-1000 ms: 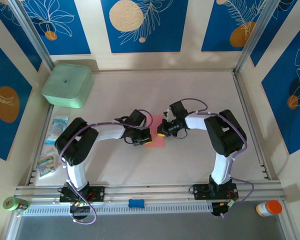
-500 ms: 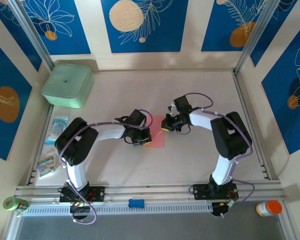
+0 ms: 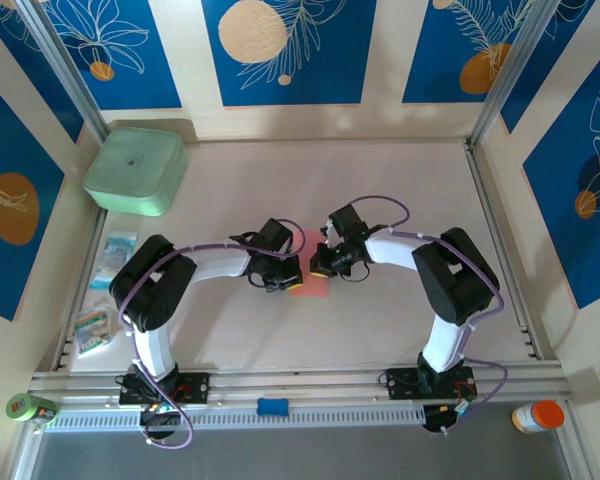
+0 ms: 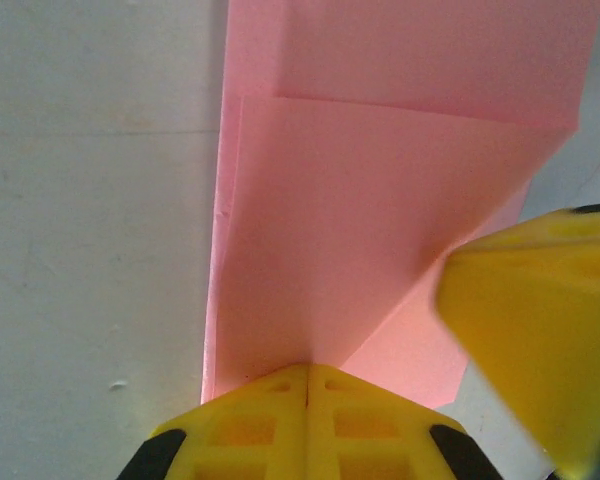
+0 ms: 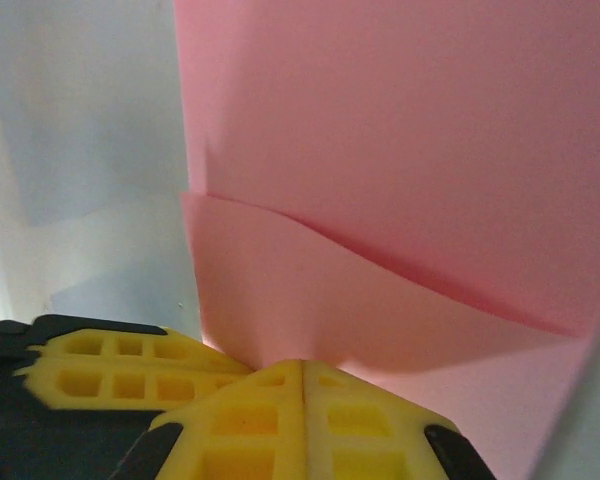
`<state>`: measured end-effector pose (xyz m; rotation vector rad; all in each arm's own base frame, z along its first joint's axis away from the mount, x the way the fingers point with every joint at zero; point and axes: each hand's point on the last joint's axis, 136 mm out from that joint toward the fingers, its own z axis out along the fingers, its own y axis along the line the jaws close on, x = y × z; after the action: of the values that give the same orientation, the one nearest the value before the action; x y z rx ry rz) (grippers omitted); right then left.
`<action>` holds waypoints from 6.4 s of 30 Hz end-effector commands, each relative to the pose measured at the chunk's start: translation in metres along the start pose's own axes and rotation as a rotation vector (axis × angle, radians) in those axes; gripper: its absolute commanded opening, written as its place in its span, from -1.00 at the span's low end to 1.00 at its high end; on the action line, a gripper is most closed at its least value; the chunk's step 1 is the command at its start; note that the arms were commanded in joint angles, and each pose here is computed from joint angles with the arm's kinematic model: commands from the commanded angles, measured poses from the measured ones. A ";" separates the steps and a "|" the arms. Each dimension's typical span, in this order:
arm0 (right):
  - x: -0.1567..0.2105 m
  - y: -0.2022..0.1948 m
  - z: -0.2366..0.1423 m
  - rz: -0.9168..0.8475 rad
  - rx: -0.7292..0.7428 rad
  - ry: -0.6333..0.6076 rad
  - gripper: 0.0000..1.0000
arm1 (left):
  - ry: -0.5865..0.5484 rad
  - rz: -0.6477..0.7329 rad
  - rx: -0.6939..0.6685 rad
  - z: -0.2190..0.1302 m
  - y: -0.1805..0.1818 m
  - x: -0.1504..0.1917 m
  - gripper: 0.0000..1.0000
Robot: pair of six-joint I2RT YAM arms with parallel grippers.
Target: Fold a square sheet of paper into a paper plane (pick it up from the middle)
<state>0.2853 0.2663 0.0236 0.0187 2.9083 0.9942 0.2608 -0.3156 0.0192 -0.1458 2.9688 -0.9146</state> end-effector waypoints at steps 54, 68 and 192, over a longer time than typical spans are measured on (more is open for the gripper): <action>-0.001 -0.031 0.010 0.106 0.079 0.034 -1.00 | 0.092 0.119 0.007 0.009 -0.001 0.015 -0.95; -0.004 -0.035 0.013 0.133 0.090 0.041 -1.00 | 0.173 0.248 -0.156 -0.038 0.039 0.054 -0.95; -0.047 0.091 -0.112 0.097 -0.456 -0.119 -1.00 | -0.219 -0.052 0.721 -0.114 -0.068 -0.057 0.89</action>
<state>0.3331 0.2601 0.1481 0.2314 2.5594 1.4538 0.3137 -0.2828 0.1105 -0.3698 2.4581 -1.5408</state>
